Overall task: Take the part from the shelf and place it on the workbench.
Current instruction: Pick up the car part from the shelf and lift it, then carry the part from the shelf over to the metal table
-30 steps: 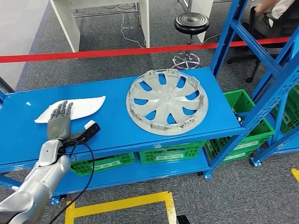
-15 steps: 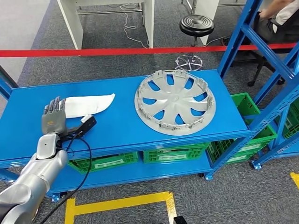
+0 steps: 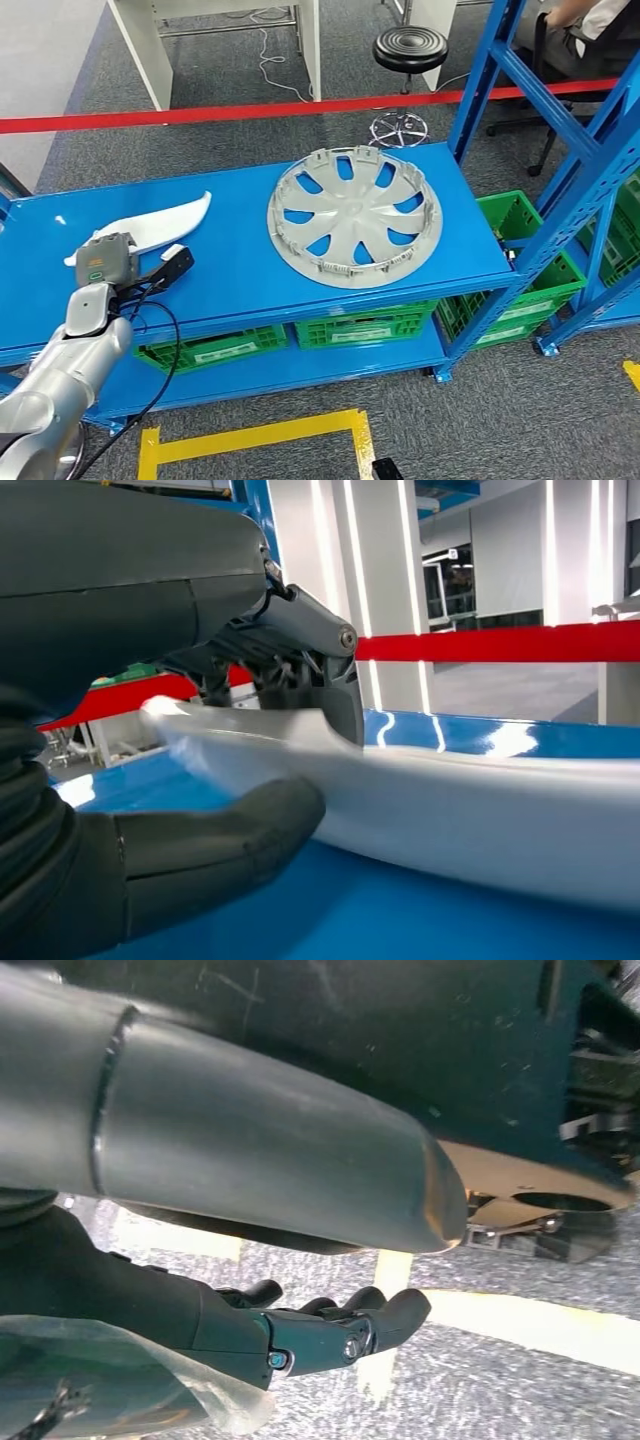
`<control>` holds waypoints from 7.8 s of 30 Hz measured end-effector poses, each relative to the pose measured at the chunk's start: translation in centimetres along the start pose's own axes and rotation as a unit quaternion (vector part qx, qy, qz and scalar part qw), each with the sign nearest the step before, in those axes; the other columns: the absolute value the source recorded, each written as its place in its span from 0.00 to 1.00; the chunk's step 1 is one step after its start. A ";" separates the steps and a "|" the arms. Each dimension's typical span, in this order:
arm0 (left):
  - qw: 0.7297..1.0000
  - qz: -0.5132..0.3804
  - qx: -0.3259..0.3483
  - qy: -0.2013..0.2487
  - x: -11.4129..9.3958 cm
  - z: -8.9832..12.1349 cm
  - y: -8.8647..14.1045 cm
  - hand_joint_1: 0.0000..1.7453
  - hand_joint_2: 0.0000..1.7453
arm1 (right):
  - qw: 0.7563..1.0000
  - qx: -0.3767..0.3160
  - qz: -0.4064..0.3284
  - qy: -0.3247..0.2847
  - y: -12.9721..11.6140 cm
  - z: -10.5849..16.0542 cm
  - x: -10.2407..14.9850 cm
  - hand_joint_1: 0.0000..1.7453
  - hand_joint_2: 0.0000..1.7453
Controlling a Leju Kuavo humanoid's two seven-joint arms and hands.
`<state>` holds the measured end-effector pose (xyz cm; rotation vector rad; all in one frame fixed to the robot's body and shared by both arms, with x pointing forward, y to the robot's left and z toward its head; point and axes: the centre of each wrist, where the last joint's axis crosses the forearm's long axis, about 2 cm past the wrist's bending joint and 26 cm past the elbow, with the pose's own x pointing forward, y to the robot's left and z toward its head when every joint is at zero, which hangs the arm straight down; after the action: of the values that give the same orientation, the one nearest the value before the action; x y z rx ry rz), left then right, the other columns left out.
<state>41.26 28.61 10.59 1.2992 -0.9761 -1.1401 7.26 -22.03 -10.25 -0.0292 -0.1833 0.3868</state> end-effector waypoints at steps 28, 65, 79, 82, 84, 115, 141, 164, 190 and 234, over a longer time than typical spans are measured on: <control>0.904 0.308 0.248 -0.163 -1.5 2.7 -1.1 1.00 1.00 | 1.000 -0.002 0.004 0.007 0.2 0.0 -0.5 0.00 0.00; 0.539 0.739 0.267 -0.304 2.5 26.5 5.0 1.00 1.00 | 0.995 -0.060 -0.061 -0.046 0.3 0.1 -0.8 0.00 0.00; 0.547 0.738 0.270 -0.289 2.9 27.4 4.9 1.00 1.00 | 0.994 -0.050 -0.063 -0.074 0.1 0.0 -0.5 0.00 0.00; 0.548 0.736 0.272 -0.291 3.0 27.6 5.0 1.00 1.00 | 0.994 -0.046 -0.067 -0.075 0.2 0.1 -0.6 0.00 0.00; 0.551 0.733 0.274 -0.289 3.0 27.7 5.0 1.00 1.00 | 0.994 -0.043 -0.070 -0.073 0.3 0.1 -0.7 0.00 0.00; 0.561 0.710 0.312 -0.289 4.0 29.2 6.0 1.00 1.00 | 0.997 -0.014 -0.044 -0.069 0.6 0.1 -0.9 0.00 0.00; 0.553 0.712 0.303 -0.308 4.8 29.7 6.3 1.00 1.00 | 0.997 -0.004 -0.010 -0.074 0.8 0.1 -1.1 0.00 0.00; 0.537 0.737 0.295 -0.284 4.3 29.0 6.2 1.00 1.00 | 0.997 0.002 -0.027 -0.068 1.2 0.1 -1.5 0.00 0.00; 0.560 0.731 0.299 -0.250 3.2 29.1 5.2 1.00 1.00 | 0.997 0.006 0.004 -0.079 1.3 0.2 -1.4 0.00 0.00; 0.557 0.731 0.307 -0.249 4.1 27.7 5.3 1.00 1.00 | 0.998 0.010 -0.011 -0.061 1.4 0.2 -1.7 0.00 0.00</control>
<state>15.41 18.60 17.23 0.1328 -2.3272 0.3094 5.16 -21.37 -10.46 0.0170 -0.2999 0.3694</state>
